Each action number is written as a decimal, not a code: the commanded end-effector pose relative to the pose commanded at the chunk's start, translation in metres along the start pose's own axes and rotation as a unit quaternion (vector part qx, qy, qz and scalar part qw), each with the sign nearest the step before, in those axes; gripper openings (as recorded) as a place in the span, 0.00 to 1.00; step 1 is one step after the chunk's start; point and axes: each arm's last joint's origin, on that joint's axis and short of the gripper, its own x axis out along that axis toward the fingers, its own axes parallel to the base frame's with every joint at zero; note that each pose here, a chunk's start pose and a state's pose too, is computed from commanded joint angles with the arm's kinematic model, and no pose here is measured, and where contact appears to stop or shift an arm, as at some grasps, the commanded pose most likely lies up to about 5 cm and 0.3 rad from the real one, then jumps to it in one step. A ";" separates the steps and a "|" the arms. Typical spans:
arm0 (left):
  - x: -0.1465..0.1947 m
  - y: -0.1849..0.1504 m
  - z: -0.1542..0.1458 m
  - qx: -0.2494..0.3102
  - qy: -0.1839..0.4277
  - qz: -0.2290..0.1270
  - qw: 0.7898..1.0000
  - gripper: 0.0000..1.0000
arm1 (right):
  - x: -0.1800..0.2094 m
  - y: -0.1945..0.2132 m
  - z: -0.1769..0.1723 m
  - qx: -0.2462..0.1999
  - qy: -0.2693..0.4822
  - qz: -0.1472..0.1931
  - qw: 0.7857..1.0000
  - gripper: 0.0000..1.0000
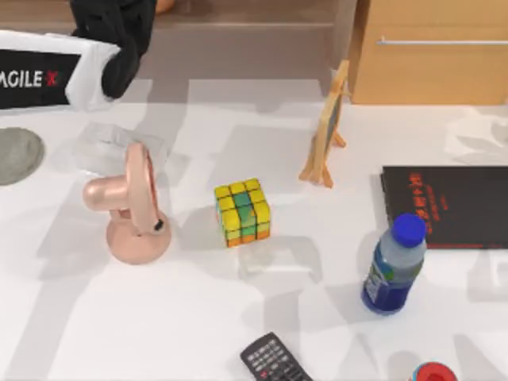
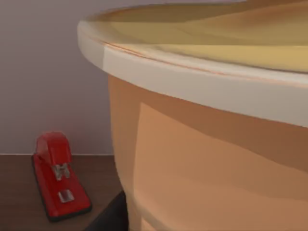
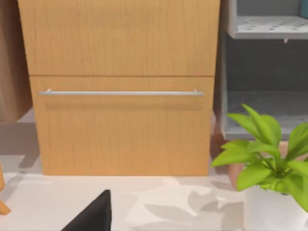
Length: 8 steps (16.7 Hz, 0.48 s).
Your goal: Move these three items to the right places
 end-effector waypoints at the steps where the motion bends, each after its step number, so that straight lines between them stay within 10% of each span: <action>1: 0.000 0.000 0.000 0.000 0.000 0.000 1.000 0.62 | 0.000 0.000 0.000 0.000 0.000 0.000 1.000 1.00; 8: 0.000 0.000 0.000 0.000 0.000 0.000 1.000 0.10 | 0.000 0.000 0.000 0.000 0.000 0.000 1.000 1.00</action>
